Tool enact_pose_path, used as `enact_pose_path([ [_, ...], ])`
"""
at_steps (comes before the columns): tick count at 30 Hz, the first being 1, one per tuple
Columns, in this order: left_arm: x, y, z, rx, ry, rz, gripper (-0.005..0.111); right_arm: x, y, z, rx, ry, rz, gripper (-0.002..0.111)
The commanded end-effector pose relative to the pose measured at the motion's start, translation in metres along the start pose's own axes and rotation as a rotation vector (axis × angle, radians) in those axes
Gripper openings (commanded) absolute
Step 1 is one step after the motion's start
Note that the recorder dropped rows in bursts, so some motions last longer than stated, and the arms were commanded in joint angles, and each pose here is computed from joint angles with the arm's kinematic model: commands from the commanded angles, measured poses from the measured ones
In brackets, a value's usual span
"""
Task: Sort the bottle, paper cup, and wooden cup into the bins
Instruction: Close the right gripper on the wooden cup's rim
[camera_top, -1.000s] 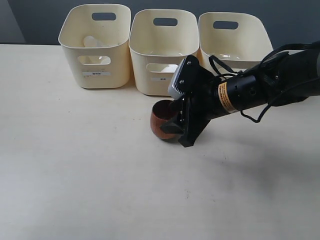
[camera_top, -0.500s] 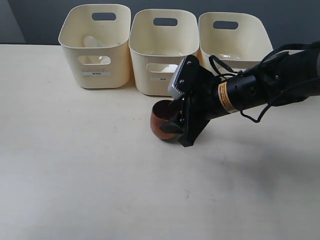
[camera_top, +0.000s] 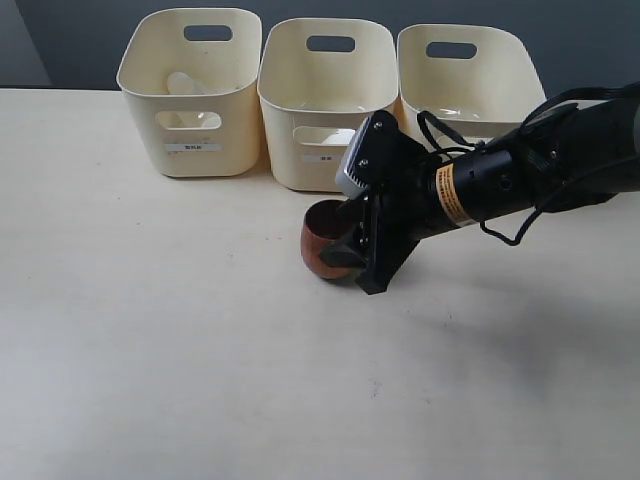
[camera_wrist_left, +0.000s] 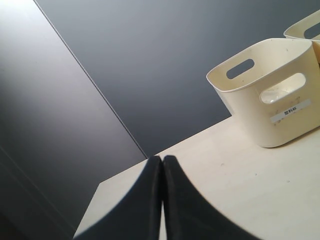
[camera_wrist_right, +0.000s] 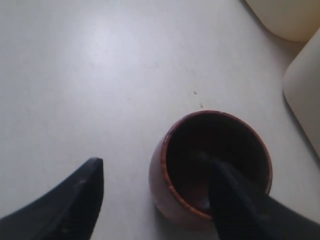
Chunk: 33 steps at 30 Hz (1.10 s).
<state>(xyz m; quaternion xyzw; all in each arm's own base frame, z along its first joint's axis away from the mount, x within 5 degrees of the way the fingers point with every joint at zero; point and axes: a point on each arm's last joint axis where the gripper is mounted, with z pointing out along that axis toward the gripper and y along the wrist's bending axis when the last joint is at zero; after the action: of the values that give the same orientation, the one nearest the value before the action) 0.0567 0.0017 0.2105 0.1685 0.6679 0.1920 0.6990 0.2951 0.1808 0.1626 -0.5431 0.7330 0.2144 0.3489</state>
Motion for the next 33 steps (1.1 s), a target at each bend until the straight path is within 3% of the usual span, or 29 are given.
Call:
enact_pose_path([
  [1,-0.0003,-0.0001,-0.0004,-0.003,-0.009,-0.006,0.000,-0.0014,-0.0013,-0.0001,0.003,-0.011,0.004,0.059],
  [33,-0.0003,-0.0001,-0.0004,-0.003,-0.009,-0.008,0.000,-0.0043,-0.0004,-0.0001,-0.010,-0.039,0.005,0.058],
])
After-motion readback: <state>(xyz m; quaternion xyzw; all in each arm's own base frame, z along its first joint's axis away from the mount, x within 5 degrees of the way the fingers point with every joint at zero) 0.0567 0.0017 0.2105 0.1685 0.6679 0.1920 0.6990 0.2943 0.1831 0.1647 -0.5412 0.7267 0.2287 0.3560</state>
